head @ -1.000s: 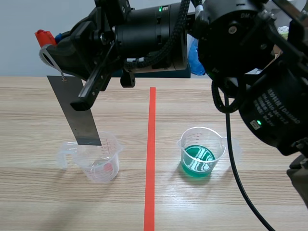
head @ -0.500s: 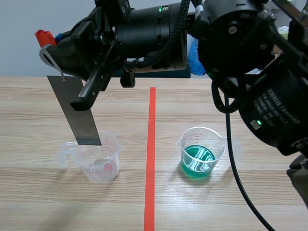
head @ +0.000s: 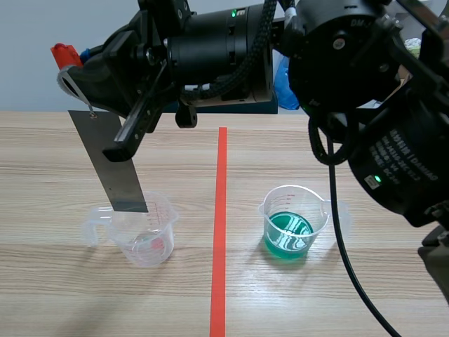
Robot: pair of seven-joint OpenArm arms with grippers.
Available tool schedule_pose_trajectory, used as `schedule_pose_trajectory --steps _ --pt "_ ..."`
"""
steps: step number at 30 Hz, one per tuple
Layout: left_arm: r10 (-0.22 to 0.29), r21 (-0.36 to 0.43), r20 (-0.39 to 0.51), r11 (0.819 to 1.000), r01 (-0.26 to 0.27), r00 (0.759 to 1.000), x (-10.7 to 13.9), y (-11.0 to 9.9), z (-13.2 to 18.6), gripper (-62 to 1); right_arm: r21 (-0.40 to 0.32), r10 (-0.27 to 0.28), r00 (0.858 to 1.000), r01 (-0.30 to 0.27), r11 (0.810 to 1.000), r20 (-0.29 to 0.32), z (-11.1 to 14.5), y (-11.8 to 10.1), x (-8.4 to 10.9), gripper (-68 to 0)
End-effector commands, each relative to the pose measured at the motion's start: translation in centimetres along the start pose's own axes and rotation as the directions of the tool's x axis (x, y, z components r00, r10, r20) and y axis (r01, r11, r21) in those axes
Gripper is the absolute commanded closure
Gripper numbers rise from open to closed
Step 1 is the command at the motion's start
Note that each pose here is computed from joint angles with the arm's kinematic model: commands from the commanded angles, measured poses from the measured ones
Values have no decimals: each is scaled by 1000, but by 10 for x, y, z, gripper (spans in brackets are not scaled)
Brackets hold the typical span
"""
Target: Do the redox reaction experiment
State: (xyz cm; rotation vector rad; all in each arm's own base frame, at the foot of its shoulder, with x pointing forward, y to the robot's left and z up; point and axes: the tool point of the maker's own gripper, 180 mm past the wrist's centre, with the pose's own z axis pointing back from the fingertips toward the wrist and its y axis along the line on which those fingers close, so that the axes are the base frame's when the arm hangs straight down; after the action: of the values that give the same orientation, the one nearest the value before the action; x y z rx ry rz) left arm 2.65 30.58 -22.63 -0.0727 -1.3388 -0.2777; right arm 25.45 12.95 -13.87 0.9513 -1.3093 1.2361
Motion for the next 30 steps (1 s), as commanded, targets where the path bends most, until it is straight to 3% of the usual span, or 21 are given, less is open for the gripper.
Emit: schedule_pose_trajectory --steps 1,6,15,30 --pt "-11 5 30 1000 11 999 7 3 -2 -623 6 -1 999 1 1000 43 0 -3 9 -6" --pt "-11 5 30 1000 11 999 7 3 -2 -623 -3 -41 998 41 999 42 -3 -8 -2 -6" --pt "-11 5 30 1000 11 999 7 3 -2 -623 -28 -65 998 65 997 -3 -14 -16 -23 -6" --pt "-11 5 30 1000 11 999 7 3 -2 -623 -77 -69 997 66 995 -28 -29 -27 -58 -6"
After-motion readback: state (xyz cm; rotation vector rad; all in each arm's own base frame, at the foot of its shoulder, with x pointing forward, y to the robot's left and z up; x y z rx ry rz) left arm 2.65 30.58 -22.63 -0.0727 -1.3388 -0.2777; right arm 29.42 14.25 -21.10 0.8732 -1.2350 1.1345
